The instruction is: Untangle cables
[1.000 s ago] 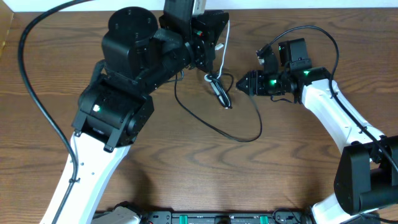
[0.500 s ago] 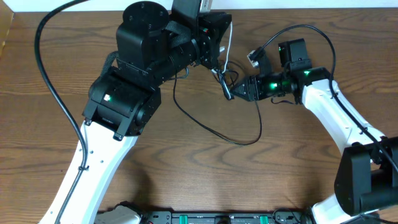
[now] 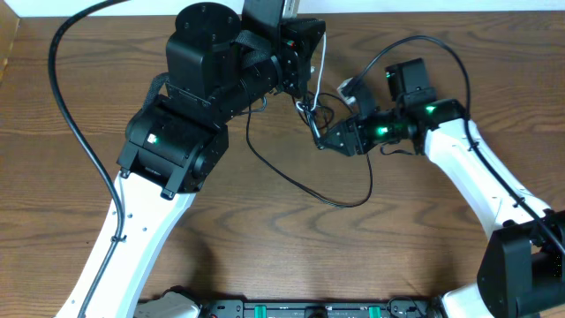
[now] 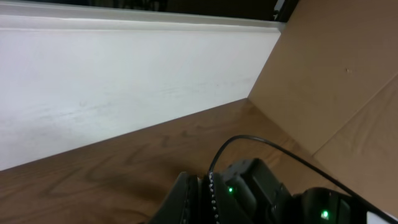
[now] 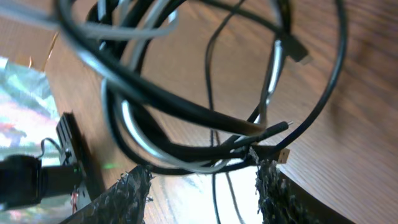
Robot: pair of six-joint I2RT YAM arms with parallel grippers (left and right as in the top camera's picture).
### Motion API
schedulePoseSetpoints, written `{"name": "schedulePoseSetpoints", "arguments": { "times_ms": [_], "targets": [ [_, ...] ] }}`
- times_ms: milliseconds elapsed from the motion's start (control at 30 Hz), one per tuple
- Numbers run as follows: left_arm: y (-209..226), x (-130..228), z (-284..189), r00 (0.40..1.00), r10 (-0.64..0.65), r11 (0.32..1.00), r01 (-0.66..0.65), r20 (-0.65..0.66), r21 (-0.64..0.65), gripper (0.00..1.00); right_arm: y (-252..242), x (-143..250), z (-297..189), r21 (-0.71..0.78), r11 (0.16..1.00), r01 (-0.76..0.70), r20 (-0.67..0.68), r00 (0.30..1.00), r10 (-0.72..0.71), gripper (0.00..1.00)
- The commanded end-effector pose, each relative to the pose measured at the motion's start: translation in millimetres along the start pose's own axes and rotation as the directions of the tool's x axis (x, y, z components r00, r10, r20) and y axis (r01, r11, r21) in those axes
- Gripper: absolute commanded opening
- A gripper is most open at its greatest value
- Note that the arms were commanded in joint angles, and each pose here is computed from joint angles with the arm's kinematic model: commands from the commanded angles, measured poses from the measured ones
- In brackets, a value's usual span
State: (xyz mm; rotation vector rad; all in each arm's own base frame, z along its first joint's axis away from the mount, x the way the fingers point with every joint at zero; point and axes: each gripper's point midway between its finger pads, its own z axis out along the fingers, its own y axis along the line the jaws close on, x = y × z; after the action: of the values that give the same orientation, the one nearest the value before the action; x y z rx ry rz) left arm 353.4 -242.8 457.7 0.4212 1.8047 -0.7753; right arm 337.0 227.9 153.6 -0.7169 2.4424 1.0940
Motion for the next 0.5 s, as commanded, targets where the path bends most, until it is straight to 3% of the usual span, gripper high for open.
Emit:
{"name": "schedulePoseSetpoints", "arguments": {
  "times_ms": [0,367,433,467],
  "targets": [
    [3,-5,-1,1.000,-0.015,1.000,0.015,0.016,-0.011,0.07,17,-5,0,-0.035,0.996,0.077,0.013,0.997,-0.077,0.54],
    [3,-5,-1,0.999,-0.034,0.999,0.034,0.015,-0.011,0.07,21,-23,7,-0.017,0.987,0.161,0.073,0.985,-0.159,0.58],
    [3,-5,-1,0.999,-0.038,0.999,0.038,0.015,-0.011,0.07,12,-27,9,0.037,0.989,0.145,0.078,0.986,-0.148,0.55],
    [3,-5,-1,0.999,-0.038,0.999,0.038,0.015,-0.011,0.07,1,-29,11,0.100,0.989,0.106,0.081,0.990,-0.114,0.45]
  ]
}}
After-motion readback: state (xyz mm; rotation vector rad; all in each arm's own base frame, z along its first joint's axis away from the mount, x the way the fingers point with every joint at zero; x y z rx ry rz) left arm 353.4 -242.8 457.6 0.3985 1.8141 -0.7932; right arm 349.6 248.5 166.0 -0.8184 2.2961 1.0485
